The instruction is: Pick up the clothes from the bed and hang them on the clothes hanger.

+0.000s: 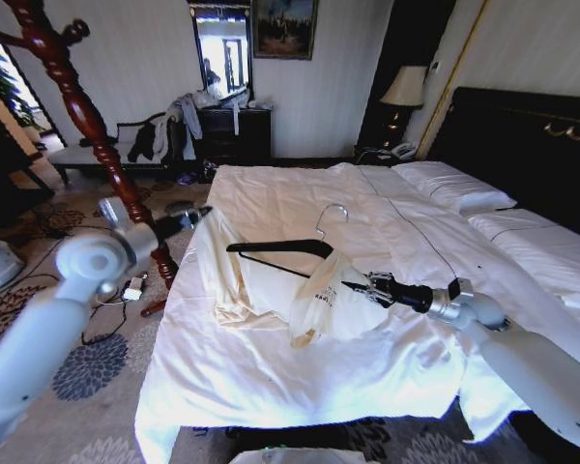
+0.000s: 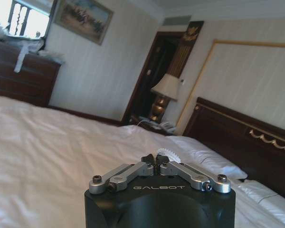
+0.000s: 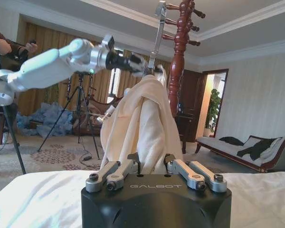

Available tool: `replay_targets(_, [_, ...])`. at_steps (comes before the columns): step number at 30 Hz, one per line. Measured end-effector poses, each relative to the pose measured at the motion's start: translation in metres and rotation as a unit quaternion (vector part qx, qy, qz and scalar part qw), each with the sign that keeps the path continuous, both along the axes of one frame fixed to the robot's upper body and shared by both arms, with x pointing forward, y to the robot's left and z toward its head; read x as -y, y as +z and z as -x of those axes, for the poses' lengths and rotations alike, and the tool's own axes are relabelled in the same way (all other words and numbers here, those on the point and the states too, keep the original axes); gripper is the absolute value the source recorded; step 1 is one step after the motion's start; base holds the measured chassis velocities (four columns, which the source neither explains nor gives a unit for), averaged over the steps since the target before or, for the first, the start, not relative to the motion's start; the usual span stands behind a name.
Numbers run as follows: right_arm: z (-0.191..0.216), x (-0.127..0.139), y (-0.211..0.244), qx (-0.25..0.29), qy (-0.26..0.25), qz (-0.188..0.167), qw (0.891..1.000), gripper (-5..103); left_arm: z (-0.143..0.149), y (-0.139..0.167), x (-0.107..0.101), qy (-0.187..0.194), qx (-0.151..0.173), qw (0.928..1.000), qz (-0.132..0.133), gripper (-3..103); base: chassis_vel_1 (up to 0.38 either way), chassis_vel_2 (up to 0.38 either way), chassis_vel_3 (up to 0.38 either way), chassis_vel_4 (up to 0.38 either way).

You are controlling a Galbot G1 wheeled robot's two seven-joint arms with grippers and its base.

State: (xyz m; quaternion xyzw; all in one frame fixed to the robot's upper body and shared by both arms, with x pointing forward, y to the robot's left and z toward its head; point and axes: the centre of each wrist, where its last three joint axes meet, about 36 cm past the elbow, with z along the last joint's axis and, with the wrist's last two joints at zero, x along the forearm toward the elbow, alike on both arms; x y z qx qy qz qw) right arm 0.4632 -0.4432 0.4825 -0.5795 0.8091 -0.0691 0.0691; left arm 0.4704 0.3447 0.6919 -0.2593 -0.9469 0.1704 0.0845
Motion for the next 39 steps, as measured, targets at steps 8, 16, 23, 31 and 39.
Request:
replay_targets(8, [0.0, -0.004, -0.009, -0.007, -0.007, 0.003, 1.0, 20, 0.015, 0.019, 0.01, -0.029, 0.023, 0.9993, -0.008, 0, 0.0, 0.0, 0.0, 0.0])
replay_targets(16, [0.001, -0.007, -0.016, -0.011, -0.024, 0.022, 0.999, 20, 0.033, 0.041, 0.019, -0.056, 0.05, 0.9972, -0.006, 0, 0.0, 0.0, 0.0, 0.0])
replay_targets(23, [0.003, -0.01, -0.018, -0.009, -0.082, 0.022, 0.996, 20, 0.078, 0.066, 0.047, -0.121, 0.081, 0.9892, -0.015, 0, 0.0, 0.0, 0.0, 0.0])
replay_targets(31, [0.003, -0.023, -0.009, -0.009, -0.131, -0.031, 0.991, 20, 0.107, 0.051, 0.07, -0.182, 0.075, 0.9801, -0.027, 0, 0.0, 0.0, 0.0, 0.0])
replay_targets(39, [0.001, -0.038, 0.02, 0.005, -0.108, -0.099, 0.989, 20, 0.117, 0.016, 0.084, -0.204, 0.046, 0.9765, -0.052, 0, 0.0, 0.0, 0.0, 0.0])
